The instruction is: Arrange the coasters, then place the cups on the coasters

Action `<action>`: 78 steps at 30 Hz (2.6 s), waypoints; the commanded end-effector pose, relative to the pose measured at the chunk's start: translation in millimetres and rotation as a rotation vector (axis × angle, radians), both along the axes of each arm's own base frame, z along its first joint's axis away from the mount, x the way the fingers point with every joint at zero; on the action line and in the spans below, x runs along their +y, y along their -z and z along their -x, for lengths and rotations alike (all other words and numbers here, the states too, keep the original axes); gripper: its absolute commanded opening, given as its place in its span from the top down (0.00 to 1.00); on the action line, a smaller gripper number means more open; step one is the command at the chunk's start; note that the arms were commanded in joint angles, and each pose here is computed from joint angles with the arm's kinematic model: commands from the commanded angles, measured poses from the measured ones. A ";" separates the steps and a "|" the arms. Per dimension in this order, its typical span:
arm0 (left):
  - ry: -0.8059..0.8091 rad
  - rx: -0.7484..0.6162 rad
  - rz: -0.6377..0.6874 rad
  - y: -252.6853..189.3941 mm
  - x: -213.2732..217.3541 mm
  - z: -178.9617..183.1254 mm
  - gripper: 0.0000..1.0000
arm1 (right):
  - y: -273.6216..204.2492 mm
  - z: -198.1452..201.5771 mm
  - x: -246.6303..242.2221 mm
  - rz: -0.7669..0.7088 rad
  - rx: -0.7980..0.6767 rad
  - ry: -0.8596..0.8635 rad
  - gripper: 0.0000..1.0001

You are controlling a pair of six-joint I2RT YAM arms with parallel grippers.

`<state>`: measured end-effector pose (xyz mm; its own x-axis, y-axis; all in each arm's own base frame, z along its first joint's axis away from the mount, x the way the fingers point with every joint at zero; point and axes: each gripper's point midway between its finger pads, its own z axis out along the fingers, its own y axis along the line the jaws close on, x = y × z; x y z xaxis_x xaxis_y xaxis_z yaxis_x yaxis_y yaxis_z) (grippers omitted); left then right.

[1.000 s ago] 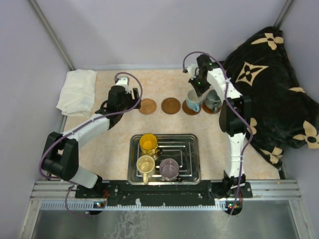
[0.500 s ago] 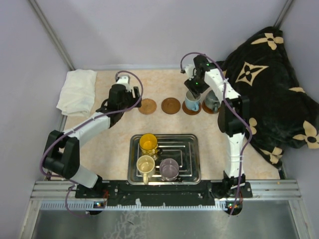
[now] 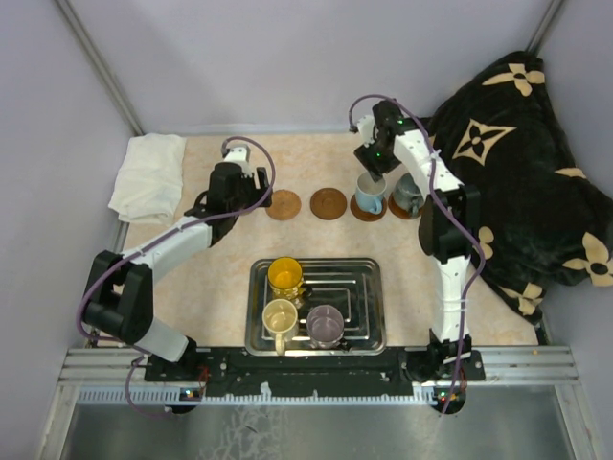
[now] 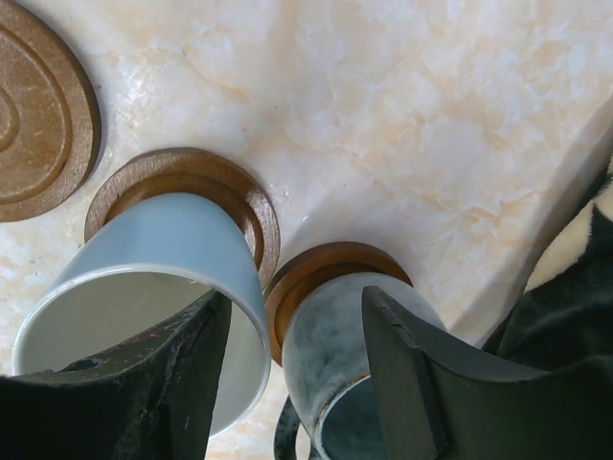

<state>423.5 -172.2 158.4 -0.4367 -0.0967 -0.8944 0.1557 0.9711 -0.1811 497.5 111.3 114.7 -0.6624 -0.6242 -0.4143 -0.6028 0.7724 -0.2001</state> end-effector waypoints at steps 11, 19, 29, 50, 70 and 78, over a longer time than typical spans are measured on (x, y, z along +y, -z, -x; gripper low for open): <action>0.017 -0.031 0.010 -8.1 -2.4 3.2 0.20 | -63.6 1.3 10.7 -0.058 -0.146 0.033 0.42; 0.020 -0.045 0.007 -13.4 -0.9 5.3 0.21 | -118.7 1.7 0.4 -0.024 -0.324 0.118 0.41; 0.027 -0.064 0.010 -18.6 0.3 8.5 0.20 | -194.8 -9.5 -16.6 -0.200 -0.726 0.428 1.00; 0.021 -0.054 0.001 -18.1 10.9 29.3 0.20 | -90.0 213.5 100.4 -0.388 -0.120 0.011 0.92; 0.036 0.001 0.010 -0.2 10.3 40.5 0.21 | -28.1 332.9 157.6 -0.364 0.269 -0.216 0.56; 0.042 -0.015 0.020 -7.4 10.1 43.2 0.21 | -12.5 354.9 154.3 -0.333 0.354 -0.246 0.54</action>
